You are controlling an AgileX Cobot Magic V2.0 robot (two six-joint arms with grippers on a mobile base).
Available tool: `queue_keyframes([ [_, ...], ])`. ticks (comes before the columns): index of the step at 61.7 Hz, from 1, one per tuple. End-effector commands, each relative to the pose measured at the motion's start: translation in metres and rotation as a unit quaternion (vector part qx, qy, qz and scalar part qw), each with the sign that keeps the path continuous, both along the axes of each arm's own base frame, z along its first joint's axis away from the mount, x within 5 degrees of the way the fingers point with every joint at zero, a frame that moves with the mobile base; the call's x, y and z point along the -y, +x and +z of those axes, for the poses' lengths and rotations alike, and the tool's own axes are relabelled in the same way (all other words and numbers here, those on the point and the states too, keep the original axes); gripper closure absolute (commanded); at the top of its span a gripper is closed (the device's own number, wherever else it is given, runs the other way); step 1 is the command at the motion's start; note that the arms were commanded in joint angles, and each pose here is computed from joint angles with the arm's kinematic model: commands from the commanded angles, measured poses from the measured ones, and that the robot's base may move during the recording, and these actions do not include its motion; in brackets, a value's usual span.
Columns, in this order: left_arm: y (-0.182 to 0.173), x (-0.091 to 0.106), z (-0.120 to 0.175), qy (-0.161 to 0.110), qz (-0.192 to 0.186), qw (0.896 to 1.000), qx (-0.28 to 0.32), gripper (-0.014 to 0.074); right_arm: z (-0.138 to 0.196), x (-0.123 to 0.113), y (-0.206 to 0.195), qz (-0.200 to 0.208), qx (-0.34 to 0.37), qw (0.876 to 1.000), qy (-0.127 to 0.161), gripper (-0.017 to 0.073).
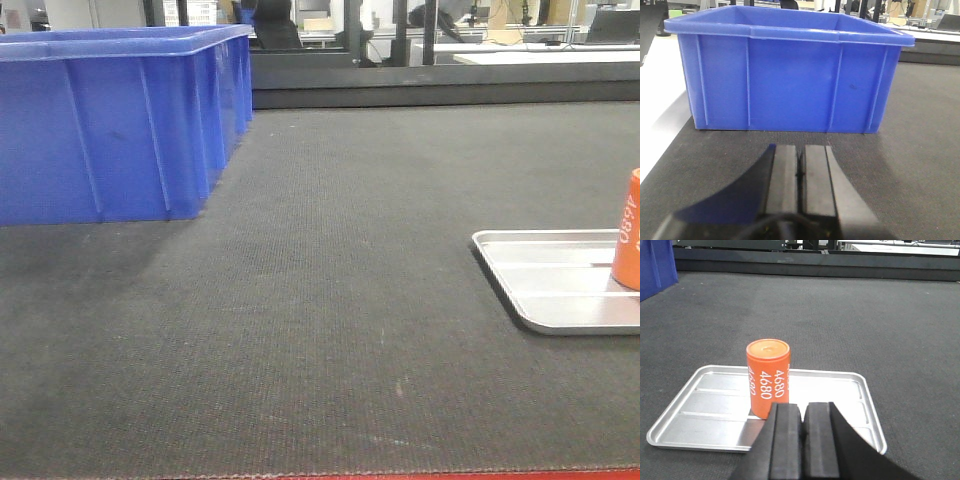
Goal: Grab orange capacitor from left shelf to right conveyor
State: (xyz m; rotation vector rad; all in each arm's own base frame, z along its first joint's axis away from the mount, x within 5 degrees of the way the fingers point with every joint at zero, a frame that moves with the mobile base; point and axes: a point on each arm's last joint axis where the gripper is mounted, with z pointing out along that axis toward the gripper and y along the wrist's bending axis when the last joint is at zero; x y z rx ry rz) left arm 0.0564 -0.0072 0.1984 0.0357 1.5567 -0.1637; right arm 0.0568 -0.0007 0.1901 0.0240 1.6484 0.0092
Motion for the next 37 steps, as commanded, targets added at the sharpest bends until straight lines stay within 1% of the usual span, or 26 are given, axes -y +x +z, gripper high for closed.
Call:
queue_keyframes([
  [1,-0.0023,-0.0001,0.0111,-0.008,-0.002,0.998,0.055,0.0699,0.0088,0.0,-0.0009,-0.001,0.053,0.999,-0.011,0.0523],
  [37,-0.0023,-0.0001,0.0111,-0.008,-0.002,0.998,0.055,0.0699,0.0088,0.0,-0.0009,-0.001,0.053,0.999,-0.011,0.0523],
])
